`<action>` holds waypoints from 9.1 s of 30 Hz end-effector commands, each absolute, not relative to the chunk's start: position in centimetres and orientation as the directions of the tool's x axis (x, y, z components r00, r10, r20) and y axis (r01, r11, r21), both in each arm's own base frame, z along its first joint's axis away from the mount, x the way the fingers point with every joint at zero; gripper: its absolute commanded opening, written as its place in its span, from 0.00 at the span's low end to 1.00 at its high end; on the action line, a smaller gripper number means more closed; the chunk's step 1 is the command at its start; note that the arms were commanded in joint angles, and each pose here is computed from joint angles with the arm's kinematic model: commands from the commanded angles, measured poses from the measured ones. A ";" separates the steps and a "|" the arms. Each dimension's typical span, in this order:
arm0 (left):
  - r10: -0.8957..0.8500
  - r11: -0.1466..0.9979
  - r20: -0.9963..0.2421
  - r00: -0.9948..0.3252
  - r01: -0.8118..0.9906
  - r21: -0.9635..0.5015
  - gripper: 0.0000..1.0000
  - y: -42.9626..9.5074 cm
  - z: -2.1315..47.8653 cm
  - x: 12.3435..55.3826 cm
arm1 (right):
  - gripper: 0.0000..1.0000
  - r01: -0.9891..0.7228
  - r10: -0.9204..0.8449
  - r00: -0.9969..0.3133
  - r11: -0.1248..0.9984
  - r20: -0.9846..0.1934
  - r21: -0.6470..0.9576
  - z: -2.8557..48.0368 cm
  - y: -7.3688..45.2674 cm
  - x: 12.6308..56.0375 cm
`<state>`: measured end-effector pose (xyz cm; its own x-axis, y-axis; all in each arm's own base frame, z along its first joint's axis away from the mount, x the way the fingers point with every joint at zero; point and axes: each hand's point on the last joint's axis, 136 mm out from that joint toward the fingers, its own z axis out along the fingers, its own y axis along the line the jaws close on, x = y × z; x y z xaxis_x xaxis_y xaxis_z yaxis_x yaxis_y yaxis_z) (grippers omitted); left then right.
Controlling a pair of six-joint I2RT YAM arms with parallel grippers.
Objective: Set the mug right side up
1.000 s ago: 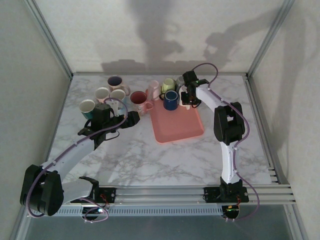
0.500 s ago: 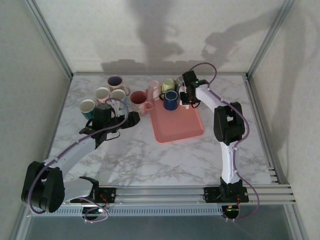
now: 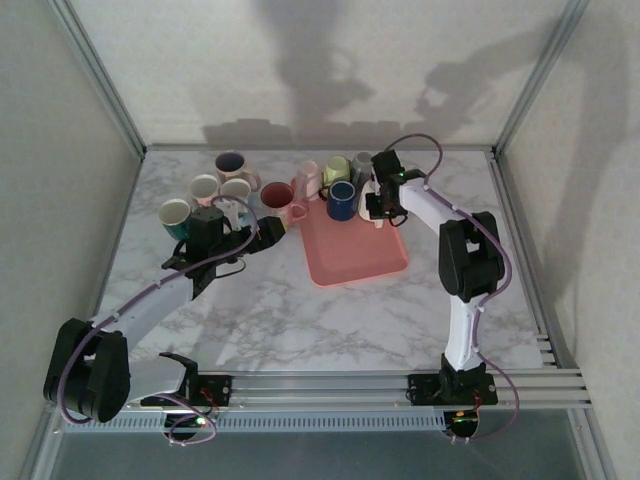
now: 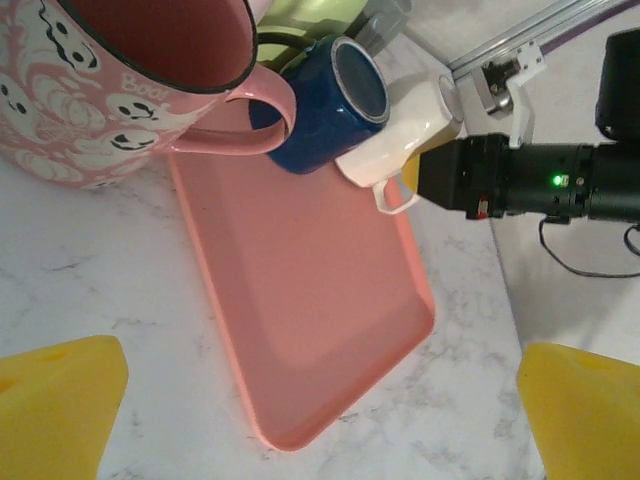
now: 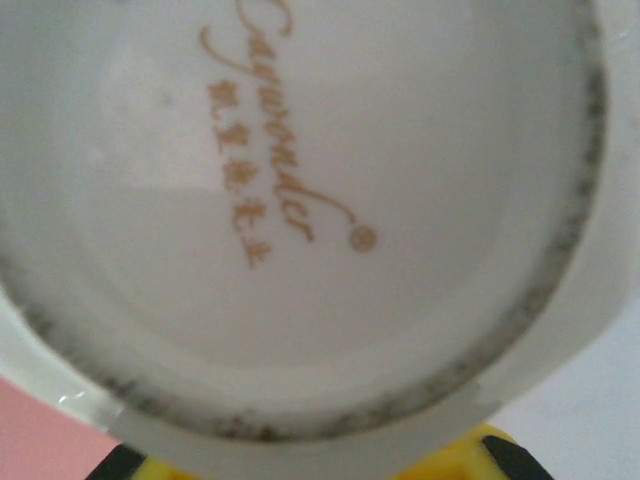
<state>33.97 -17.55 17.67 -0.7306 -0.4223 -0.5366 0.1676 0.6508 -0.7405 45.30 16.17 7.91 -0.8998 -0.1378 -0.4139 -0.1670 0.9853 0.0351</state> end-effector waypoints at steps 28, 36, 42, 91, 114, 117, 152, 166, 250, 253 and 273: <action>-0.544 0.294 -0.457 -0.703 0.351 -0.889 0.90 -21.9 27.5 31.6 | 0.00 -0.394 0.209 -0.682 0.702 -0.701 0.593 31.0 21.3 36.3; -0.595 0.123 -0.386 -0.705 0.395 -0.910 0.85 -23.0 31.0 30.6 | 0.00 -0.518 0.297 -0.653 0.496 -0.696 0.697 35.3 23.6 34.2; -0.605 -0.007 -0.325 -0.727 0.413 -0.911 0.81 -24.0 33.0 30.2 | 0.00 -0.592 0.323 -0.644 0.365 -0.694 0.719 38.1 25.2 32.7; -0.647 -0.173 -0.368 -0.668 0.599 -0.782 0.00 -26.3 39.7 29.3 | 0.40 -0.648 0.243 -0.691 0.209 -0.681 0.732 39.0 30.7 27.4; -0.482 0.639 -0.768 -0.423 0.430 -0.638 0.00 -21.2 34.4 31.2 | 0.61 -0.417 0.074 -0.654 0.795 -0.753 0.441 30.1 23.4 30.8; -0.424 0.750 -0.794 -0.437 0.323 -0.578 0.00 -19.4 32.2 31.5 | 0.60 -0.413 0.062 -0.659 0.803 -0.750 0.429 29.7 23.4 31.1; -0.304 0.946 -0.680 -0.667 -0.292 -0.137 0.00 -4.4 14.2 32.9 | 0.62 -0.365 -0.043 -0.754 0.857 -0.656 0.363 24.5 24.1 32.9; -0.288 0.951 -0.630 -0.721 -0.294 -0.099 0.03 -4.1 10.2 32.9 | 0.62 -0.364 -0.048 -0.760 0.858 -0.648 0.363 24.2 24.3 33.1; 0.533 0.361 -0.843 -0.073 0.921 0.148 0.67 -28.5 19.4 37.6 | 0.65 -0.162 0.059 -0.914 0.854 -0.401 0.494 17.8 16.1 37.9; 0.603 0.258 -0.798 -0.011 0.949 0.182 0.67 -30.0 17.3 38.9 | 0.65 -0.139 0.089 -0.918 0.842 -0.387 0.522 17.5 14.9 37.5; 0.724 -0.122 -0.628 0.285 0.949 0.290 0.62 -34.3 7.5 42.6 | 0.65 -0.084 0.187 -0.916 0.777 -0.356 0.624 18.1 11.2 37.5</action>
<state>42.63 -34.06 8.00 0.2411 0.7256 -0.6445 0.9571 -0.0677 0.2819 37.55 10.97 17.27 -0.9198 0.1947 -0.3408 -0.0547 0.7962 0.6026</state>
